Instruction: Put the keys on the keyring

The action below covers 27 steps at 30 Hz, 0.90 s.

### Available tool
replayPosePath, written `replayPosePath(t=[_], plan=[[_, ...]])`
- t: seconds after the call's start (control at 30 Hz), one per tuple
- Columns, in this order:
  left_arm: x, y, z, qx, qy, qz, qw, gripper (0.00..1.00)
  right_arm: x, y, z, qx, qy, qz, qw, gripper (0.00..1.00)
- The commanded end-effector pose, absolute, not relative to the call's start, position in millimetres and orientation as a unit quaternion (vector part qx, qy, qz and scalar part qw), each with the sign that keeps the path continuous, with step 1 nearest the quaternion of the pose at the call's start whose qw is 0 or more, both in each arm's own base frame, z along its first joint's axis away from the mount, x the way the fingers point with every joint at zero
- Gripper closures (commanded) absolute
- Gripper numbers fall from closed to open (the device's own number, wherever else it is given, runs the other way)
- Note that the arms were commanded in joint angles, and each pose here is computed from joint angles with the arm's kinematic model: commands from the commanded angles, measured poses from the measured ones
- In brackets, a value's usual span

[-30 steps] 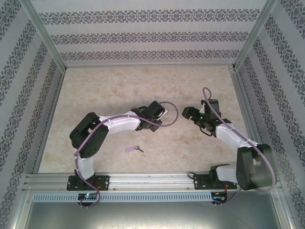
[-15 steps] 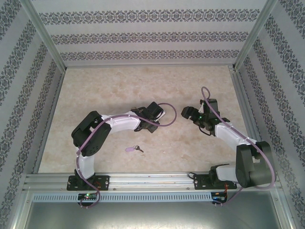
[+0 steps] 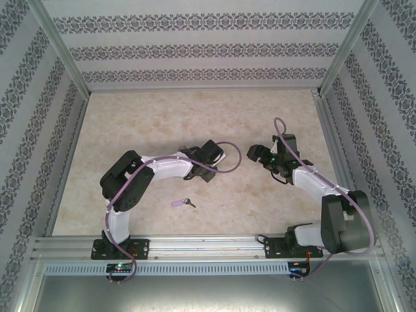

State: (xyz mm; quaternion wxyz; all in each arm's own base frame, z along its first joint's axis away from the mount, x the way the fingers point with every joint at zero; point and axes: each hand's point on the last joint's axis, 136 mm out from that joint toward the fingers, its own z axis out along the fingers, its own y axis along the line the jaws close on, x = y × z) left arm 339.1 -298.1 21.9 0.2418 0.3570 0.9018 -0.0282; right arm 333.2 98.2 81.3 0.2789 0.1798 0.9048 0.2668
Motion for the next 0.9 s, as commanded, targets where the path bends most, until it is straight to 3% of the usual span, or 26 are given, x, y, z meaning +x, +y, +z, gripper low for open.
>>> replayPosePath(t=[0.0,0.27,0.43,0.67,0.87], plan=[[350,-299,18,0.349,0.903,-0.023,0.25,0.71,342,101,89,0.166,0.902,0.266,0.296,0.16],[359,-302,25,0.351,0.898,-0.017,0.266,0.81,341,107,88,0.157,0.904,0.27,0.293,0.16],[366,-304,34,0.352,0.893,-0.014,0.281,0.99,339,121,93,0.129,0.905,0.277,0.296,0.13],[371,-301,66,0.346,0.886,-0.009,0.31,1.0,332,134,101,0.092,0.919,0.233,0.305,0.07],[367,-305,94,0.392,0.858,-0.014,0.33,1.0,333,133,123,0.095,0.896,0.27,0.34,0.15]])
